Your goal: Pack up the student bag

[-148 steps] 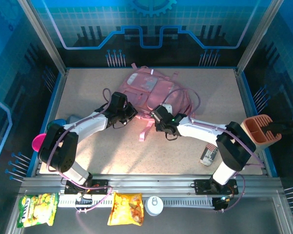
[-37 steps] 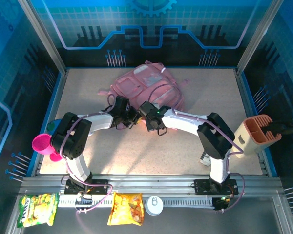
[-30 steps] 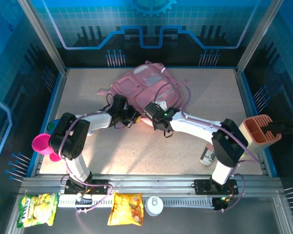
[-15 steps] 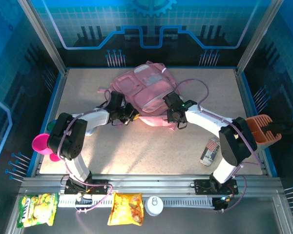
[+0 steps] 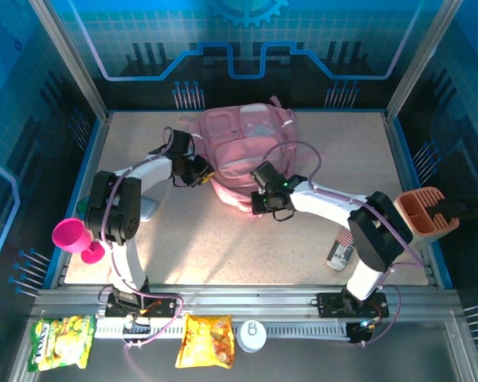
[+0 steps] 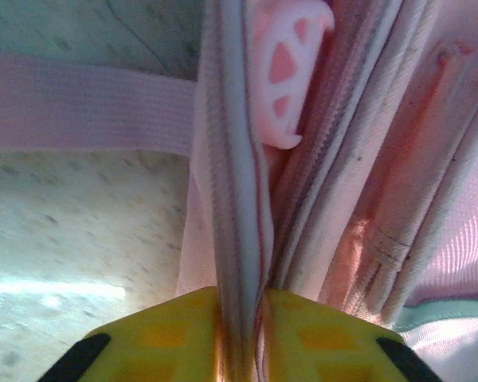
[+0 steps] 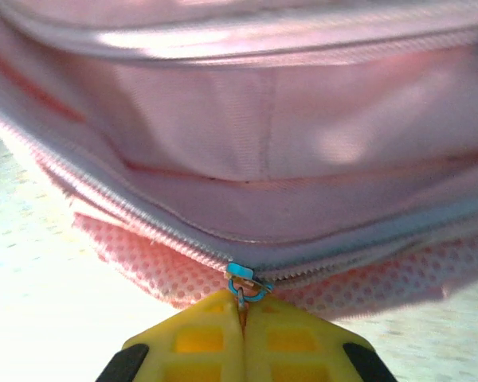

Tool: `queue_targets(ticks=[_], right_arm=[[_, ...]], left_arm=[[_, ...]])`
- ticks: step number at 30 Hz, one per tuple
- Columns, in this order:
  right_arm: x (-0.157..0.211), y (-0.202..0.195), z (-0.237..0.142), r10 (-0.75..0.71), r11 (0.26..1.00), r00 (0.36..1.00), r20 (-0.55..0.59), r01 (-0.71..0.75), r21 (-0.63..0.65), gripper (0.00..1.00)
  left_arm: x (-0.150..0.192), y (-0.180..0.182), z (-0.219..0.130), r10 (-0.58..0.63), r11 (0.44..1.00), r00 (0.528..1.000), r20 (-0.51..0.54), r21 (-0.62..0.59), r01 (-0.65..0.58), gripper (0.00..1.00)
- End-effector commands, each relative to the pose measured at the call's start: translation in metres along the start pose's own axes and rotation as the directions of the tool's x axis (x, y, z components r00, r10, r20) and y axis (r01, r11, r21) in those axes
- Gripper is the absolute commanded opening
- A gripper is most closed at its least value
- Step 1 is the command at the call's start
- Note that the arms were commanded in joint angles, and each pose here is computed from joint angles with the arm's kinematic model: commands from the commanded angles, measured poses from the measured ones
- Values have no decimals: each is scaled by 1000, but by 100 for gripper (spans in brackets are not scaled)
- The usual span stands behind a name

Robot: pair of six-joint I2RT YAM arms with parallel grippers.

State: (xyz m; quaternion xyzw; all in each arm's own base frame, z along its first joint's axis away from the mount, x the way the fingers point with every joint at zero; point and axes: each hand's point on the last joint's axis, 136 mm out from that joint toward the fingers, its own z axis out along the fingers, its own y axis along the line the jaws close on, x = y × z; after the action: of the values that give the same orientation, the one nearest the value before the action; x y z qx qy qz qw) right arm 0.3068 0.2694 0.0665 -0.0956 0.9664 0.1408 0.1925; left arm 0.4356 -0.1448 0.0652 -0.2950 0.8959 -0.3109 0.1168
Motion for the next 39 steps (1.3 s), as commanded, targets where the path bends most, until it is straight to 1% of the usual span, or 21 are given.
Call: queue_targets(ticks=[1,4,7,12,15,18,21,26,28,29,30,32,33,35,39], right_arm=[[11,46,13,9,990,998,-56,-17,-142,0],[2,66,17,6,982,999,-39,-14,-188,0],[-6,80,21,5,974,999,-38,-13,-225,0],[-10,90,25,-8,970,999,-38,-1,-244,0],[-9,90,26,-10,969,999,-44,-1,-246,0],[-8,90,26,-15,970,999,-47,3,-243,0],[-7,88,27,-17,972,999,-48,6,-236,0],[-3,84,26,-24,976,998,-54,12,-217,0],[-2,80,25,-28,980,998,-53,16,-199,0],[-1,77,25,-31,982,998,-53,20,-185,0],[-1,73,23,-33,985,998,-52,24,-170,0],[0,65,21,-41,991,998,-47,35,-129,0],[2,59,19,-46,993,998,-52,40,-108,0],[4,46,15,-54,996,998,-44,51,-67,0],[11,7,10,-24,999,999,-36,25,26,0]], left_arm=[[-11,1,-26,27,1000,997,71,7,-27,28],[-6,12,-40,17,1000,995,99,-13,-16,34],[6,21,-49,2,1000,995,95,-20,0,38],[30,29,-54,-63,998,997,53,25,62,46],[45,22,-48,-70,995,998,-3,70,70,50],[55,21,-38,-60,997,997,-43,53,62,51],[57,22,-26,-65,997,996,-66,28,67,51],[52,16,-16,-58,998,996,-64,24,60,51],[49,16,-12,-58,998,996,-65,16,59,48],[48,17,-10,-59,998,996,-67,10,60,46],[48,18,-8,-59,998,996,-68,3,59,41],[46,21,-6,-55,998,996,-63,-6,55,27],[46,22,-5,-52,999,997,-61,-10,51,23],[45,24,-5,-45,999,997,-55,-19,44,16],[43,26,-8,-32,999,998,-46,-26,31,7]])
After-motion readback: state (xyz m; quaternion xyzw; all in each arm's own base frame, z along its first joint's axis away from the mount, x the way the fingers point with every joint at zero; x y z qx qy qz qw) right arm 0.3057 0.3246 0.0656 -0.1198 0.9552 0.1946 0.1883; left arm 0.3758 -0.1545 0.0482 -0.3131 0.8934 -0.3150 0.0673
